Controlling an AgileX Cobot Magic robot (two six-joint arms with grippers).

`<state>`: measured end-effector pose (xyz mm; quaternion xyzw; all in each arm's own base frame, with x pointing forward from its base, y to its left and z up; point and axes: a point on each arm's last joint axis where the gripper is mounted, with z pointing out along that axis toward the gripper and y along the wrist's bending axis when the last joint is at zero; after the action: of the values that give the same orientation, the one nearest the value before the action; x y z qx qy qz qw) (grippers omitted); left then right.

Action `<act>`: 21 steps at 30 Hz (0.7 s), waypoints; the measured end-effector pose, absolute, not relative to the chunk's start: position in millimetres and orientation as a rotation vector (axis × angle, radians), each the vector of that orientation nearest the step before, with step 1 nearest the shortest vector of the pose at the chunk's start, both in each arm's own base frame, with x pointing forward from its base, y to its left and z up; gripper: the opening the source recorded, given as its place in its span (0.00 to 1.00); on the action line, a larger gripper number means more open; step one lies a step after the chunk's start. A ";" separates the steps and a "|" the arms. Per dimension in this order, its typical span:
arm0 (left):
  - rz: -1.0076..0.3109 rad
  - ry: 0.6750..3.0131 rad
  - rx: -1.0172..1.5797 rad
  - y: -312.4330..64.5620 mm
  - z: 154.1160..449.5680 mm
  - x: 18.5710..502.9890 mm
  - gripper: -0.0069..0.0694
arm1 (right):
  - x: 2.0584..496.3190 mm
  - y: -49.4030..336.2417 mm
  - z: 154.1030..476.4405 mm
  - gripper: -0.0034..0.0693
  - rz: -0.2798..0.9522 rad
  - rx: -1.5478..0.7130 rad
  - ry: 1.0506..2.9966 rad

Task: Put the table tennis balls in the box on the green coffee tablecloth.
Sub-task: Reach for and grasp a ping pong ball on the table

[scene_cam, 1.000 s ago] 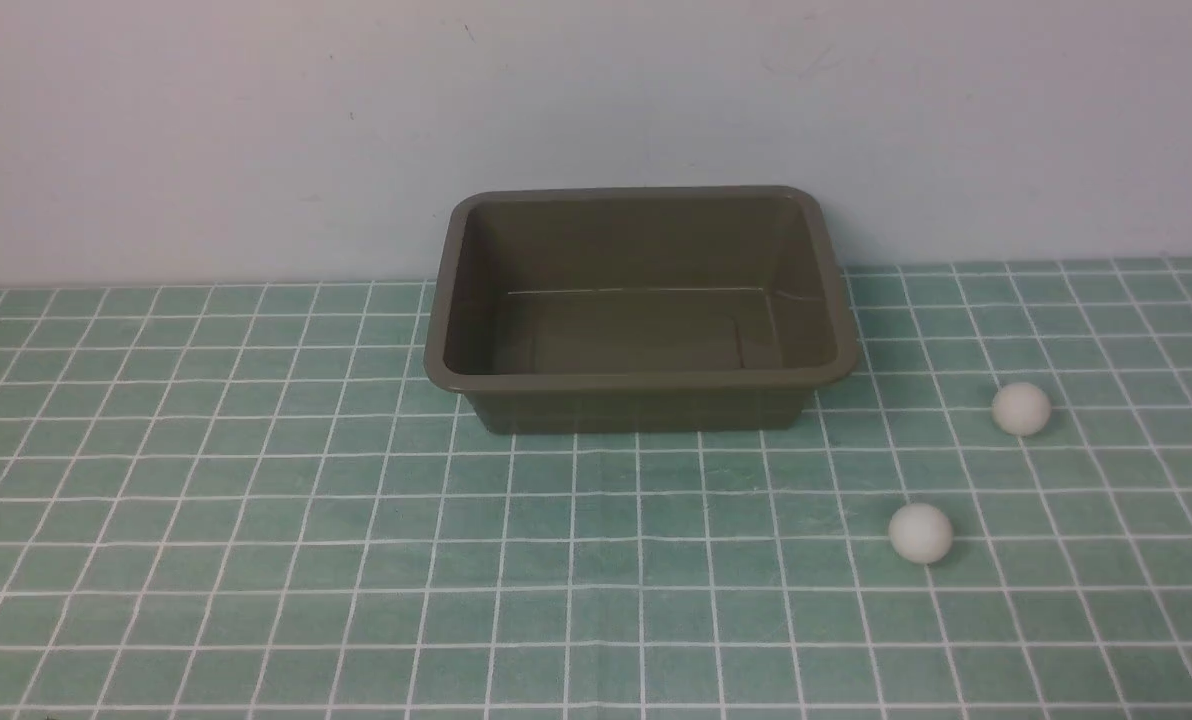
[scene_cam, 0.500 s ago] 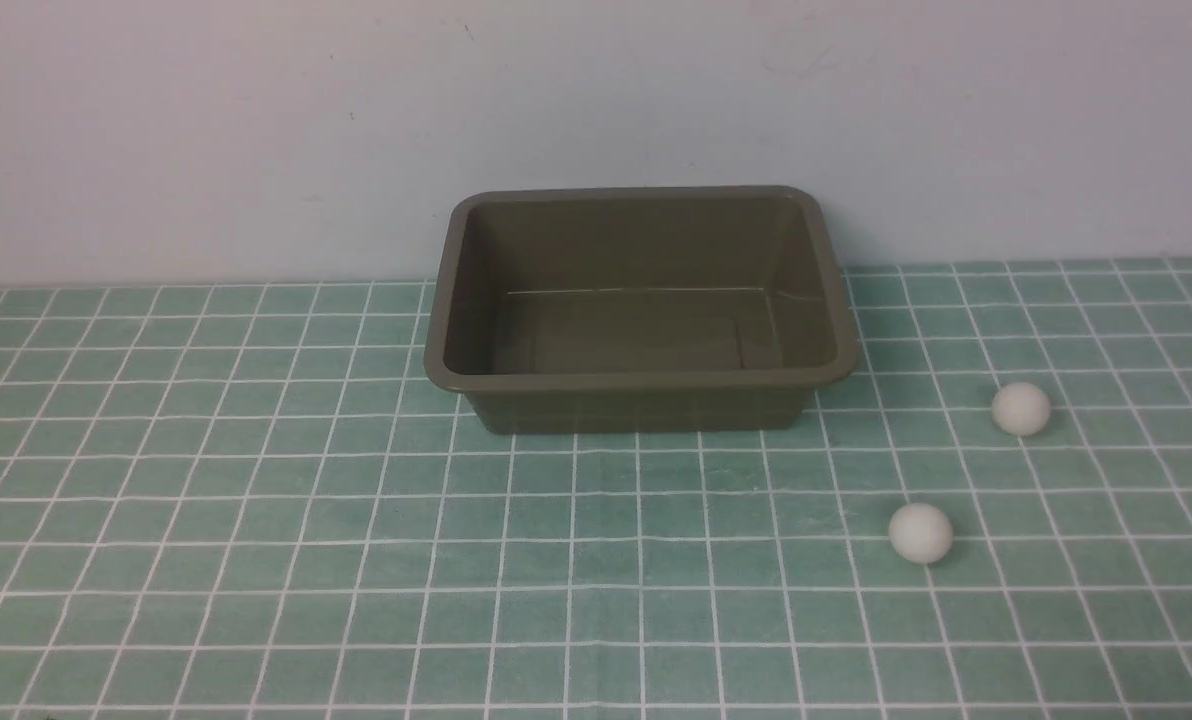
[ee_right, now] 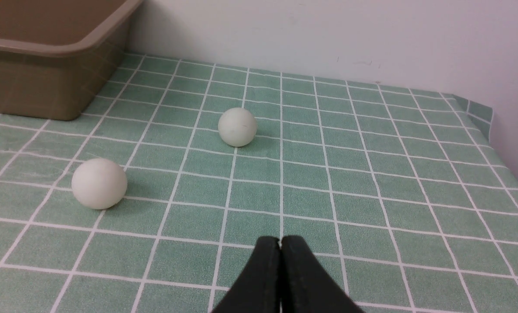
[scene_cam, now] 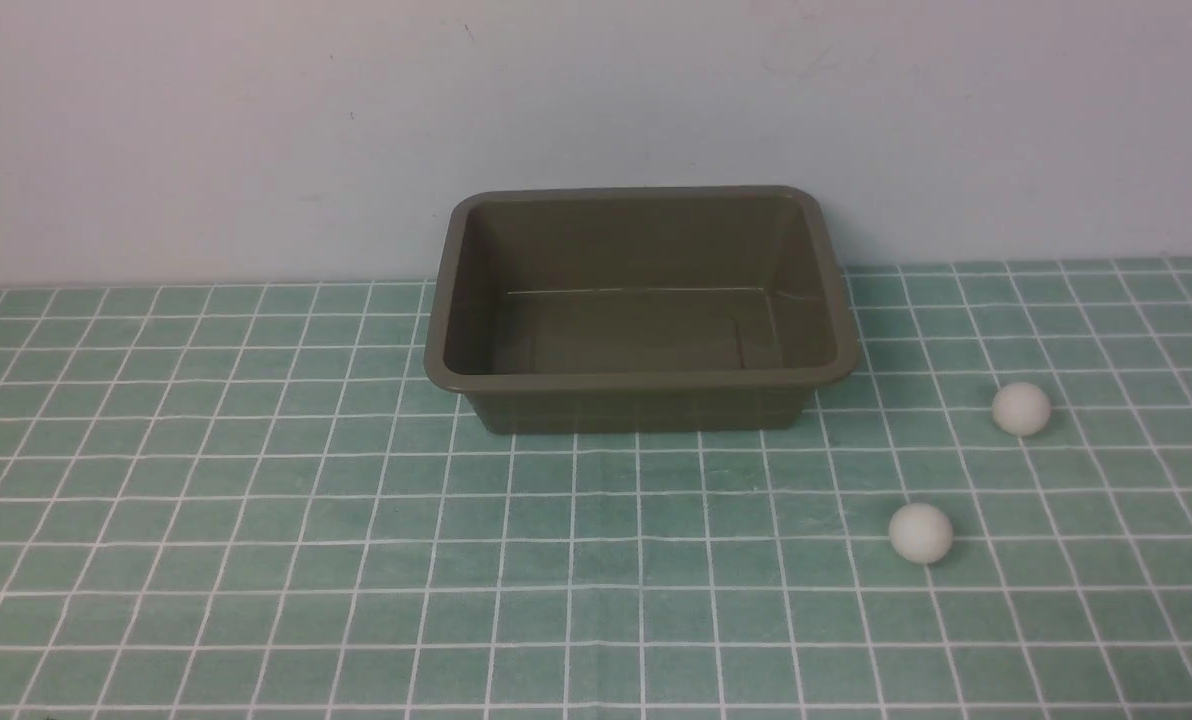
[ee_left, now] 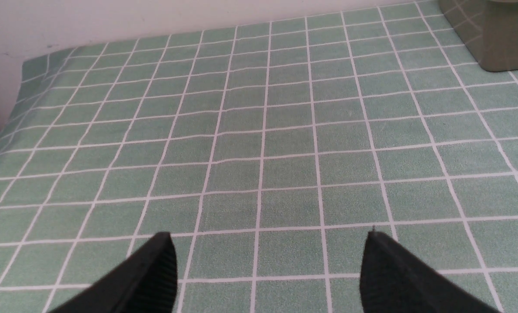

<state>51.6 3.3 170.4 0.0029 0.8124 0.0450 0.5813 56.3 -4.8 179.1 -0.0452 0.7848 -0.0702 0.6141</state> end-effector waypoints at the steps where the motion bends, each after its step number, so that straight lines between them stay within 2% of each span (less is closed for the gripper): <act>1: 0.105 1.898 0.007 3.3 170.4 51.6 0.76 | 56.3 -4.8 179.1 0.02 -0.162 -0.104 1.809; 10: 0.105 1.898 0.007 3.3 170.4 51.6 0.76 | 56.3 -5.0 179.1 0.02 -0.168 -0.109 1.808; 21: 0.105 1.898 0.007 3.3 170.4 51.6 0.76 | 56.3 -9.2 179.9 0.02 -0.329 -0.224 1.794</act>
<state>51.6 3.3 170.4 0.0029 0.8124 0.0450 0.5813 56.3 -9.2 179.9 -0.0970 0.7759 -0.1423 0.6069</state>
